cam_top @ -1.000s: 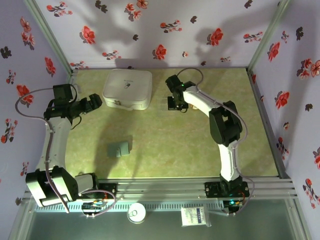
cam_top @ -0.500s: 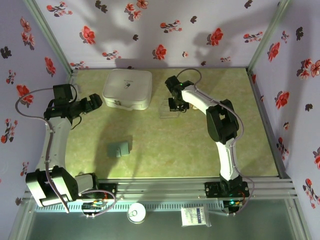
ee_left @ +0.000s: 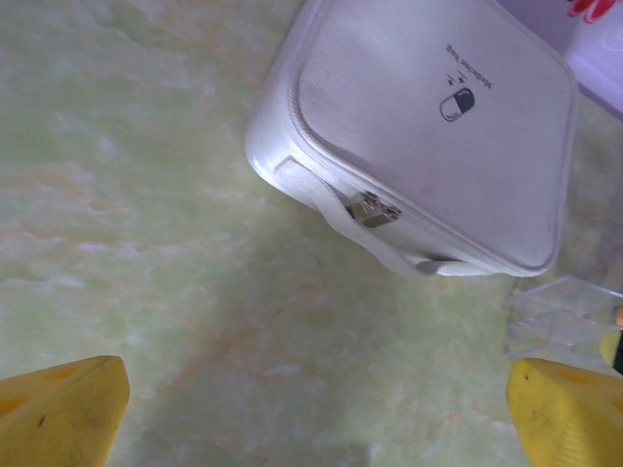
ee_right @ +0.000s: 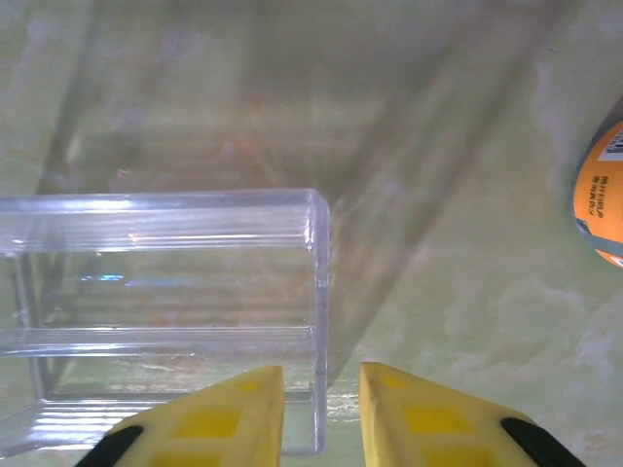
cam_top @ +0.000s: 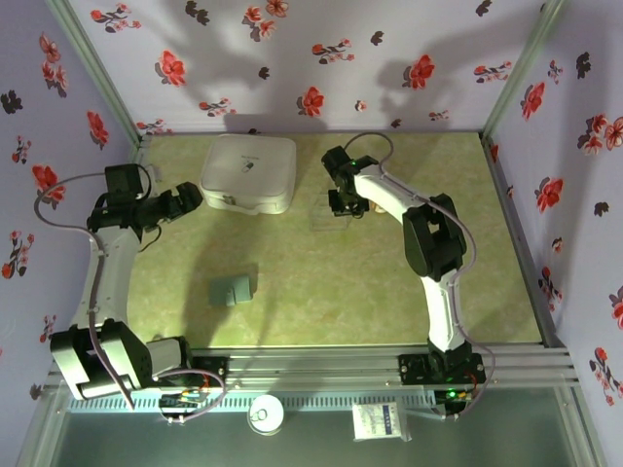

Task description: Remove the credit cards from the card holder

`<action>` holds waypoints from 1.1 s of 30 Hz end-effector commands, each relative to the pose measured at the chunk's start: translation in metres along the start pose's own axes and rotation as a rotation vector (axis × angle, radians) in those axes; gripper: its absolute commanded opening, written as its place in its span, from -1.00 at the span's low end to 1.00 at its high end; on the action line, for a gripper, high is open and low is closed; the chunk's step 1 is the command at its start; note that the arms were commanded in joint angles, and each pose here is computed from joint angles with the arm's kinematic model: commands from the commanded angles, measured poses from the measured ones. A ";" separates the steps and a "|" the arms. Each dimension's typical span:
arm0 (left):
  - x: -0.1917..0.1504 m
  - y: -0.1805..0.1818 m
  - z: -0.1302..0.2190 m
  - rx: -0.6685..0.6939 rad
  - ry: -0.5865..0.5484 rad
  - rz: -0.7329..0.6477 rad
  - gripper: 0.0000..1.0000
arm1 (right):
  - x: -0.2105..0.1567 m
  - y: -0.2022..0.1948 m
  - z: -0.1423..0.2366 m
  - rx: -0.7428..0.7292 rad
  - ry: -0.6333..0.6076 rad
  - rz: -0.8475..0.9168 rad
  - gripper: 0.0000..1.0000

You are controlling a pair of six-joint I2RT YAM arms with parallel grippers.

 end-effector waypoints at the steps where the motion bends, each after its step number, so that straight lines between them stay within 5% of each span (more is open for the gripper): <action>1: -0.017 -0.005 -0.014 -0.108 0.055 0.098 0.99 | -0.002 0.004 0.040 0.090 -0.057 -0.001 -0.34; 17: -0.111 -0.028 -0.097 -0.143 0.417 0.019 0.98 | -0.038 -0.005 0.065 0.233 -0.067 -0.027 -0.17; 33: -0.171 -0.021 -0.086 -0.034 0.534 0.048 0.99 | -0.051 -0.005 0.058 0.252 -0.036 -0.002 -0.10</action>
Point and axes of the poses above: each hand's point on the last joint's axis, 136 mm out from that joint toward the fingers, its own z axis back along the fingers, its own y axis along the line the jaws close on, x = y × z, the point moved 10 cm from there along z, back along the fingers, and after that the axes turned 9 degrees about -z, right-handed, at the moved point
